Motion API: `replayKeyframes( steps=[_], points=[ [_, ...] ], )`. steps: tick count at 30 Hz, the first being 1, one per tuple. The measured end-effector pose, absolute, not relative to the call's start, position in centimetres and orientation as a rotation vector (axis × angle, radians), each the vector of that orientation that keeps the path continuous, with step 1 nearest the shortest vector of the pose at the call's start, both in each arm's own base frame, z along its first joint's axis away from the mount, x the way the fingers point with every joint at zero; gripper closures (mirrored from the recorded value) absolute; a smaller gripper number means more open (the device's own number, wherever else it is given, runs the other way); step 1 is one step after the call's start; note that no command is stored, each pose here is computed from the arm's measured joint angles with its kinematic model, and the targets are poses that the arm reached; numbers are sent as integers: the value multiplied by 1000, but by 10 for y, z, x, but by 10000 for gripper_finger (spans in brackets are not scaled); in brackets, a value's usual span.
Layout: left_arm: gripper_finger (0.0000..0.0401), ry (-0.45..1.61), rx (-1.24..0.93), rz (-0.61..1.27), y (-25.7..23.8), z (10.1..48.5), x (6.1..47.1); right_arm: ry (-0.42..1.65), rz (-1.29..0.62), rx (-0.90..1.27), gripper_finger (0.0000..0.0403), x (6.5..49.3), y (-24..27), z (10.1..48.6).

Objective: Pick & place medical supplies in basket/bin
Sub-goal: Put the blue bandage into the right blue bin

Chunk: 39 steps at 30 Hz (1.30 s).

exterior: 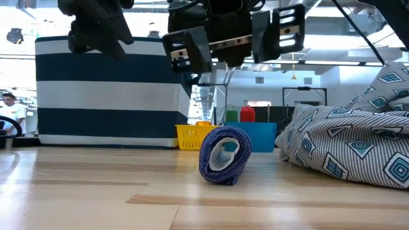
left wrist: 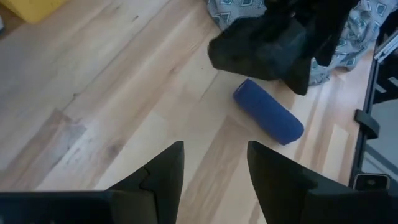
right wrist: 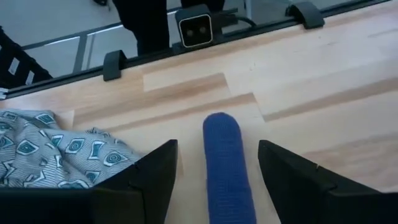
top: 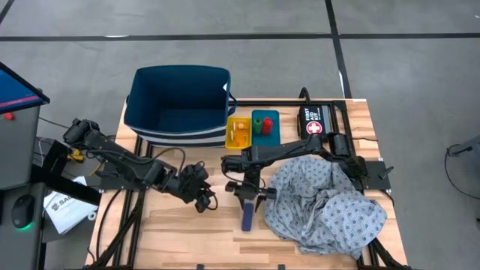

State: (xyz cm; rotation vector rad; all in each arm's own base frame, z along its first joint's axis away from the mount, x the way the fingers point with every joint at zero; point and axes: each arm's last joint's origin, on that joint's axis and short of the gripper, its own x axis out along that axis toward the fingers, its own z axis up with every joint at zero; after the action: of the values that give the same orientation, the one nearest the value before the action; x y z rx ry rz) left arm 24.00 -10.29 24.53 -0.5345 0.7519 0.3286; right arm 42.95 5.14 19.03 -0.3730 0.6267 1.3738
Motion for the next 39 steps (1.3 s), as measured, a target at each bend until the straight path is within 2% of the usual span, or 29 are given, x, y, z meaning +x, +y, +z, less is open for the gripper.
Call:
replayKeyframes(
  steps=[7, 11, 27, 39],
  points=[
    [233, 752, -516, 336, -98, 245, 242, 566, 1397, -379, 160, 439, 51, 173],
    [233, 757, -503, 334, -98, 245, 242, 598, 1393, -349, 159, 442, 46, 155],
    [233, 757, -477, 344, -91, 245, 244, 585, 1398, -448, 196, 440, 42, 157],
    [233, 744, -456, 379, -82, 245, 247, 604, 1416, -530, 203, 437, 37, 155]
  ],
)
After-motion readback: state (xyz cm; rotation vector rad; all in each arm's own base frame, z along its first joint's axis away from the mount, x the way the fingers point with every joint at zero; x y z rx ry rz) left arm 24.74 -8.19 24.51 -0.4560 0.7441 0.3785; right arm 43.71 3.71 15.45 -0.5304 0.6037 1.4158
